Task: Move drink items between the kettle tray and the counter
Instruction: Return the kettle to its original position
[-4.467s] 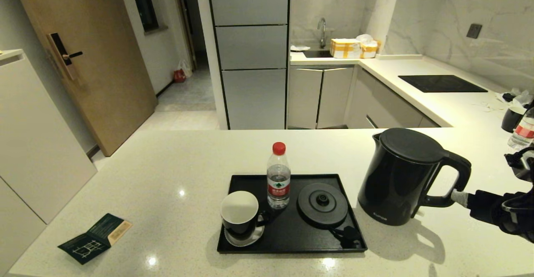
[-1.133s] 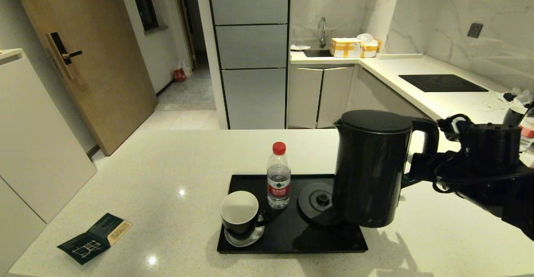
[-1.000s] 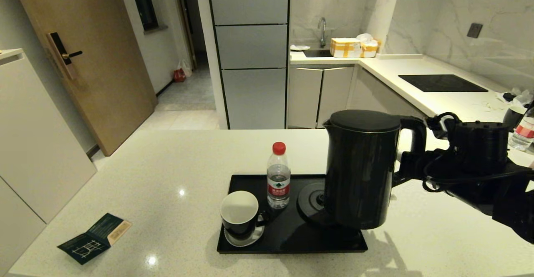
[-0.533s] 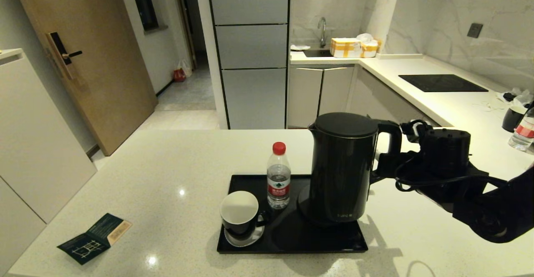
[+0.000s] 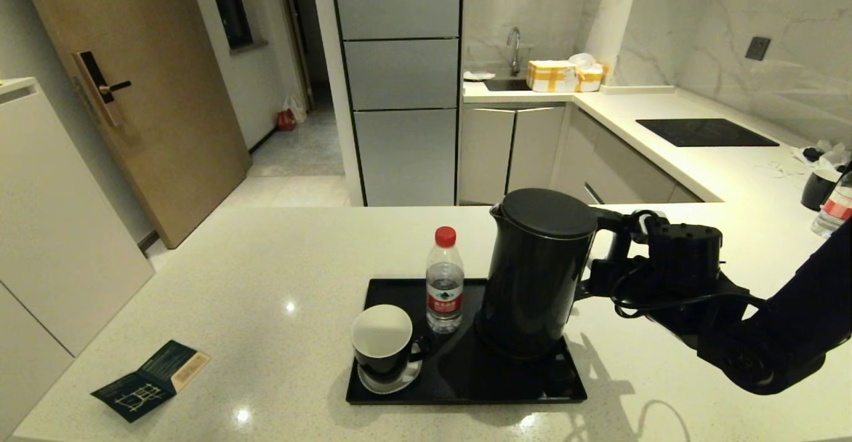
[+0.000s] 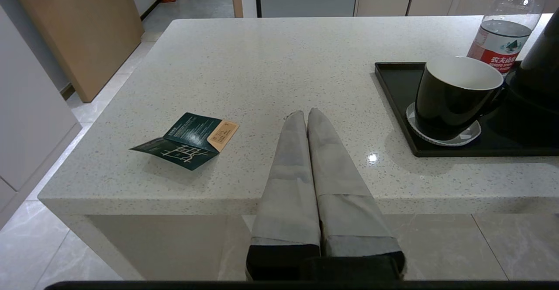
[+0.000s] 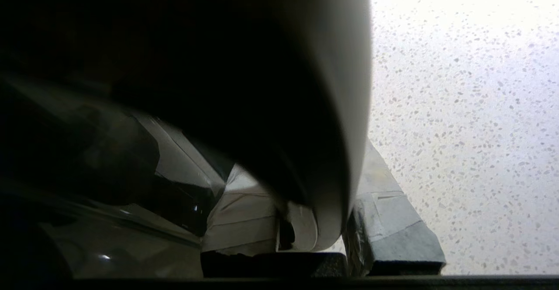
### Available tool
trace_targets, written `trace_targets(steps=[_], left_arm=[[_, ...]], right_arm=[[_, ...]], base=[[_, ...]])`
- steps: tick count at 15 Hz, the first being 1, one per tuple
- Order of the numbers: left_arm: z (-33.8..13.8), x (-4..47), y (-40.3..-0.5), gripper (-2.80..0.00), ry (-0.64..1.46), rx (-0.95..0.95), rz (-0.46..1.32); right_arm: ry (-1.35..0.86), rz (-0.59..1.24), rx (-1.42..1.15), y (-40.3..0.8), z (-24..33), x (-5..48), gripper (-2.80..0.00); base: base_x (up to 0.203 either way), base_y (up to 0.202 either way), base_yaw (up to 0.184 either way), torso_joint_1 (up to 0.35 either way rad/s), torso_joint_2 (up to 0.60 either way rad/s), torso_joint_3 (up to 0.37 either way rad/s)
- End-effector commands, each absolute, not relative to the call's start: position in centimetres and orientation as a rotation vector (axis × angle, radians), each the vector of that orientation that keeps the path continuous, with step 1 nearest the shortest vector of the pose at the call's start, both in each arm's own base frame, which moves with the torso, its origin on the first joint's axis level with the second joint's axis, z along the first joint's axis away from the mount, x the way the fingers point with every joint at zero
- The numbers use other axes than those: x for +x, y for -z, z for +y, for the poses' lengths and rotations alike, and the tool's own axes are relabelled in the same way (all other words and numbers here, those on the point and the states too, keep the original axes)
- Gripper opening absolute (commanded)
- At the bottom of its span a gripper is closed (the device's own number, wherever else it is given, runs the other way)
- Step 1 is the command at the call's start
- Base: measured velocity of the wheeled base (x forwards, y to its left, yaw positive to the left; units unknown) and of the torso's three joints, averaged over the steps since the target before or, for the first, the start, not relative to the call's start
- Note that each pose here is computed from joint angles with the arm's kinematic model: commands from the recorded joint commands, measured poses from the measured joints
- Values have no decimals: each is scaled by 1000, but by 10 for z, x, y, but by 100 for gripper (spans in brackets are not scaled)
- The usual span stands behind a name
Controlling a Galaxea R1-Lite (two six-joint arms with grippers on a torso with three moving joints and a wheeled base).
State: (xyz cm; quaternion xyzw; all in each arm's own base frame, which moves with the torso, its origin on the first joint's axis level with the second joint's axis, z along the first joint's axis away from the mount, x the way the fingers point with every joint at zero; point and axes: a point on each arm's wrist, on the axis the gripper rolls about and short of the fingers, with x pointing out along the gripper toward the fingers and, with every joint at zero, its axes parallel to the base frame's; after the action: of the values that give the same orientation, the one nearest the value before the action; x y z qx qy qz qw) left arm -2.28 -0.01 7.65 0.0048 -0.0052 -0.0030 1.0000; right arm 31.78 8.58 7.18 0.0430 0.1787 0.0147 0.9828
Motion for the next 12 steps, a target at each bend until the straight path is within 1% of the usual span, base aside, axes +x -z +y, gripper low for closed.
trace_targets(steps=[1,4,6,9,12], left_arm=[[0,-23,-76,-280,6,9,-12],[0,-23,-76,-280,6,9,-11],[0,-23,-76,-280,6,9,-11],[0,-23,-77,-280,6,9,-12],[0,-23,-77,-280,6,9,-12]], right_arm=[[-28,353,87,-74,85,315,-280],[-34,341,76,-83,84,309,-280],[-49,344,24,-85,86,306,-280],[-63,352,15,-83,89,304,-280],[-67,378,15,-71,93,307,-280]], base=[[0,0,0,0,0,0],[0,0,0,0,0,0],[0,0,0,0,0,0],[0,0,0,0,0,0],[0,0,0,0,0,0]])
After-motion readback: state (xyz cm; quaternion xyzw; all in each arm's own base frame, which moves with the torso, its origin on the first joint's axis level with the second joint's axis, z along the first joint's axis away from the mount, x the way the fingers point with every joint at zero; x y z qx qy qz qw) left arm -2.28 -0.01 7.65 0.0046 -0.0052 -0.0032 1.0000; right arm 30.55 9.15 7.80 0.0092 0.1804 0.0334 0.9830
